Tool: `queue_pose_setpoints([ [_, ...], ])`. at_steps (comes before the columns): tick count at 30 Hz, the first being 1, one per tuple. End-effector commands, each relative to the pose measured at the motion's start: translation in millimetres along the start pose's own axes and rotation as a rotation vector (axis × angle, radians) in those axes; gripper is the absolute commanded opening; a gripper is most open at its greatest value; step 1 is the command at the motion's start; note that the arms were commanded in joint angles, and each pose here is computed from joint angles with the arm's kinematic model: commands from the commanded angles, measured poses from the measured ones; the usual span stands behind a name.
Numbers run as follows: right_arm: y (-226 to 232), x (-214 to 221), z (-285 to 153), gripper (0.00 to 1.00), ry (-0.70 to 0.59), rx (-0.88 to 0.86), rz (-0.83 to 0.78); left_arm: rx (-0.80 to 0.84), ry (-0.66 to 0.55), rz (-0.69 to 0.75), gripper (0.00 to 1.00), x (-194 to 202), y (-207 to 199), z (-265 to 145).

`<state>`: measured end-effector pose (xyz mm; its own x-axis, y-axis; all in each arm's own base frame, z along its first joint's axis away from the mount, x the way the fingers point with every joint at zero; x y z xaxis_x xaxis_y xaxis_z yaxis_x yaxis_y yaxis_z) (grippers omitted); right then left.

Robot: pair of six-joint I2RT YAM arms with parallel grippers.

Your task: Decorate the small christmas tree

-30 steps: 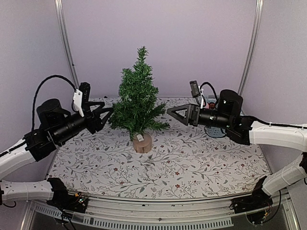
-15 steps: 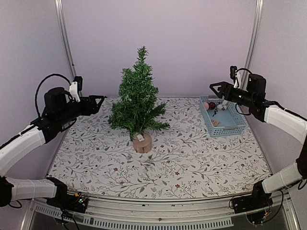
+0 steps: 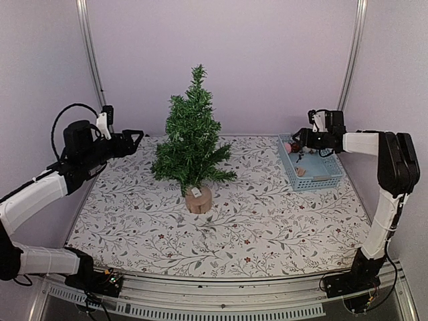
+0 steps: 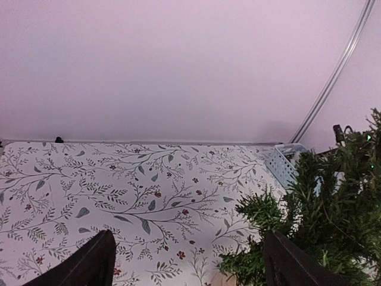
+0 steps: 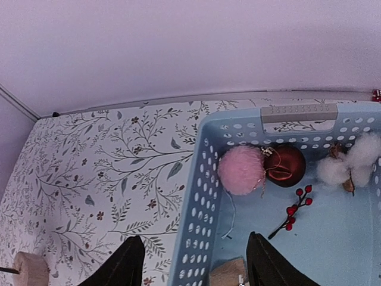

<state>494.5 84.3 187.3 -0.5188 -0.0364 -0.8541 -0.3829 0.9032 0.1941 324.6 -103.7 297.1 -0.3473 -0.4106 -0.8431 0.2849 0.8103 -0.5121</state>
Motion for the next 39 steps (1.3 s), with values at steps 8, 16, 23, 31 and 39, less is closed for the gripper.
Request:
queue_pose_setpoints([
  [8, -69, 16, 58, 0.54, 0.099, 0.126, -0.006, 0.043, 0.000, -0.021, 0.86, -2, 2, 7],
  [16, -80, 16, 83, 0.52, 0.116, 0.113, -0.003, 0.043, 0.007, -0.023, 0.85, 0, 3, 7],
  [23, -90, 14, 101, 0.55, 0.152, 0.133, 0.011, 0.046, 0.006, -0.026, 0.85, -1, 2, 7],
  [31, -90, 24, 110, 0.55, 0.195, 0.100, 0.014, 0.045, 0.003, -0.017, 0.85, -3, 1, 5],
  [39, -87, 33, 113, 0.49, 0.240, 0.060, 0.025, 0.050, 0.001, -0.016, 0.85, -4, -1, 4],
])
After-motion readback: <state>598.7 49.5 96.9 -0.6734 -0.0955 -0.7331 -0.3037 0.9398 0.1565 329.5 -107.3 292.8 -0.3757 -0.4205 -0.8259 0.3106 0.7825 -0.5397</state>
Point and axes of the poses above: each gripper's point midway between its finger pads, its own z axis out along the fingers, its own y axis along the line the jaws close on, x = y × z, the point moved 5 cm from there along -z, back along the fingers, and after that the axes turned 12 degrees about -z, right-handed, at the moved point
